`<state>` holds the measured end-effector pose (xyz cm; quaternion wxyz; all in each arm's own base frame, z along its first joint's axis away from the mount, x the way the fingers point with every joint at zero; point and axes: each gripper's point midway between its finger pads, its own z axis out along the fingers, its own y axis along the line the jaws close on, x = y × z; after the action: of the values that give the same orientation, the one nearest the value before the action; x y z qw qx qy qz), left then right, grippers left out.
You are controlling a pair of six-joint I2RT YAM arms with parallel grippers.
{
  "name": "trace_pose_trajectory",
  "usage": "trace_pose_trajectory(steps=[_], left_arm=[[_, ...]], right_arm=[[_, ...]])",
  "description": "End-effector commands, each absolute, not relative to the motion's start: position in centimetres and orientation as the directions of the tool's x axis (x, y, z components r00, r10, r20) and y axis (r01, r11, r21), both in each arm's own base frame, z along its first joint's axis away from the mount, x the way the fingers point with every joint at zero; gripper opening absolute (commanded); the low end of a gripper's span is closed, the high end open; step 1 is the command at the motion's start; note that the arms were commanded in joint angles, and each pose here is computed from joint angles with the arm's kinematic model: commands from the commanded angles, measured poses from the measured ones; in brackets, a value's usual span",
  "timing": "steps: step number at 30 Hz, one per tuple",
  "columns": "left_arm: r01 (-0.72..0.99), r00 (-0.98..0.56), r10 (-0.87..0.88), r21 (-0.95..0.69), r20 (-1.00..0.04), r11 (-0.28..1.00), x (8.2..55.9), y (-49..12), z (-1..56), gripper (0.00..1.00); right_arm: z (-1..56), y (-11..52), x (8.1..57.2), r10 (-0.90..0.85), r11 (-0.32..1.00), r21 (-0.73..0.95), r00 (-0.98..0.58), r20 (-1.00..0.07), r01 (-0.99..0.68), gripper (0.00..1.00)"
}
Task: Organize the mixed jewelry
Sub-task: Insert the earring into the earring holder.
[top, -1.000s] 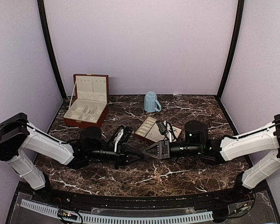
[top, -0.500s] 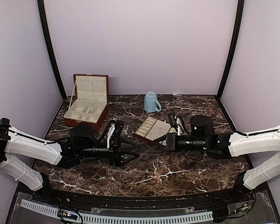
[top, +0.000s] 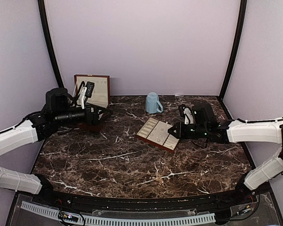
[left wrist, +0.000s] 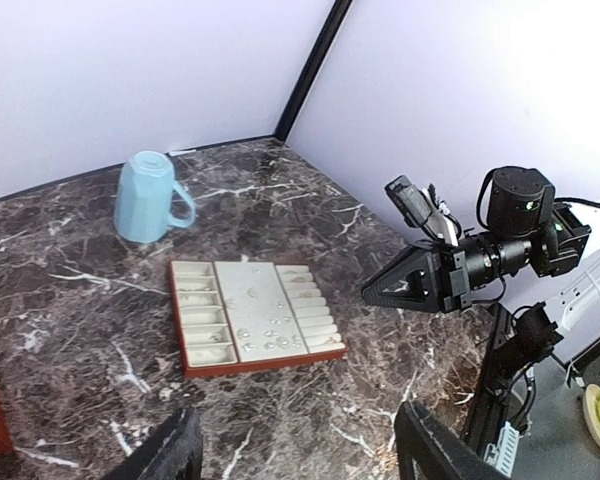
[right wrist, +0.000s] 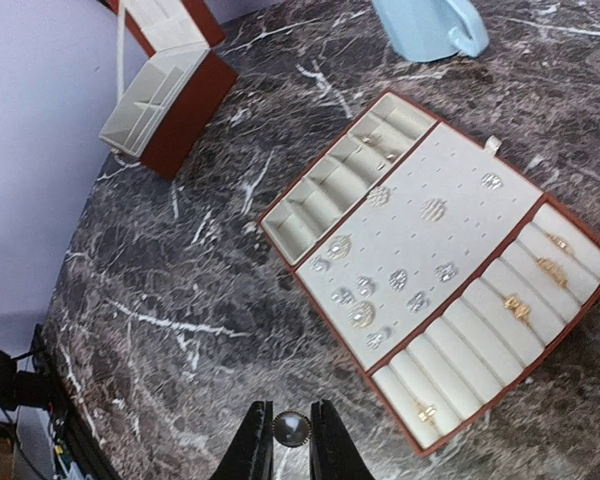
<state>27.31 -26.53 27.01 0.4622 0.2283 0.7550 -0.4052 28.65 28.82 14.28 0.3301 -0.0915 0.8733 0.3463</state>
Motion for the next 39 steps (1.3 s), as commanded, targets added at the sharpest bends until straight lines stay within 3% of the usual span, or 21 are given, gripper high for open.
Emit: trace_pose_trajectory(steps=[1,16,39], left_arm=[[0.689,-0.531,0.07,-0.382,-0.845,0.616,27.6,-23.8,26.4,0.69],[0.579,-0.482,0.121,-0.212,-0.868,0.787,31.8,-17.4,23.9,0.7],[0.597,-0.478,0.13,-0.212,-0.869,0.774,31.4,-17.6,23.7,0.7]], right_arm=[[13.7,28.0,31.7,0.027,0.797,0.463,-0.743,-0.669,-0.388,0.14],[8.5,27.9,37.7,-0.041,0.877,0.353,-0.782,-0.622,-0.327,0.14],[5.9,26.6,39.9,-0.027,0.918,0.301,-0.796,-0.604,-0.26,0.13]])
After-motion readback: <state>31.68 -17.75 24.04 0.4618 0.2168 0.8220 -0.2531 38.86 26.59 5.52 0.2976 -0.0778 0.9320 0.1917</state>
